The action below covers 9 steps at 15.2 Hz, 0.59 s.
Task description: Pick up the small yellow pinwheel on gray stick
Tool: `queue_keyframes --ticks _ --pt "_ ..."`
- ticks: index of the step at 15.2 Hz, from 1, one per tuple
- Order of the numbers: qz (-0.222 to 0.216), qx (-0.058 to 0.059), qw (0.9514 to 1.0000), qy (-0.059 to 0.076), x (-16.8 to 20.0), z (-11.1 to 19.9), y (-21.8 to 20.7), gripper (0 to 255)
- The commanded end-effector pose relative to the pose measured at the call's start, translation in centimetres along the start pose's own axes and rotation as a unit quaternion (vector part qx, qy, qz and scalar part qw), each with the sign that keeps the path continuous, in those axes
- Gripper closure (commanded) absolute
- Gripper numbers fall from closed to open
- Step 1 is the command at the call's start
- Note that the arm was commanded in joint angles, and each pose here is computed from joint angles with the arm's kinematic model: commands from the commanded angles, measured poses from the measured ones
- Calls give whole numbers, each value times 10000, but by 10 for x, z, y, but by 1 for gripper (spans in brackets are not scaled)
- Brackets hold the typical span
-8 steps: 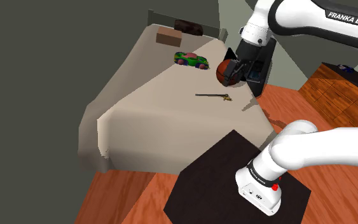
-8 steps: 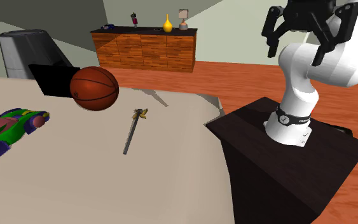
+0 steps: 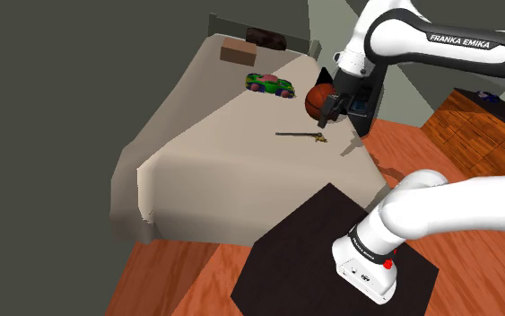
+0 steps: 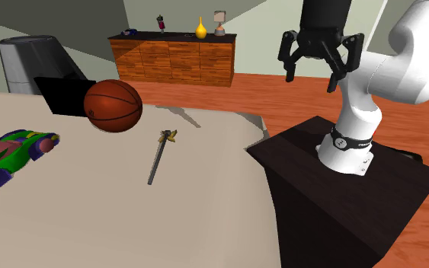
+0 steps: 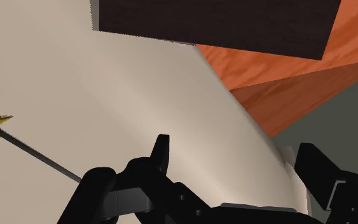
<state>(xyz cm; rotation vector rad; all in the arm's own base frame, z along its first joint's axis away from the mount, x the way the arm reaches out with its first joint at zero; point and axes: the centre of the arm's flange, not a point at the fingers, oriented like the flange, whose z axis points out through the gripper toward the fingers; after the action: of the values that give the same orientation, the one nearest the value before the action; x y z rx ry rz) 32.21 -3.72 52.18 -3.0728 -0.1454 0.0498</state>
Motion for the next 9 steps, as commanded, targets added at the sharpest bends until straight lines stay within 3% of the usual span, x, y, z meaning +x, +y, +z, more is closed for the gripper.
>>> queue_keyframes --ticks 1,9 --pt "-210 -25 9998 -42 3 14 23 0" --pt "-980 -113 9949 -214 28 66 110 0"
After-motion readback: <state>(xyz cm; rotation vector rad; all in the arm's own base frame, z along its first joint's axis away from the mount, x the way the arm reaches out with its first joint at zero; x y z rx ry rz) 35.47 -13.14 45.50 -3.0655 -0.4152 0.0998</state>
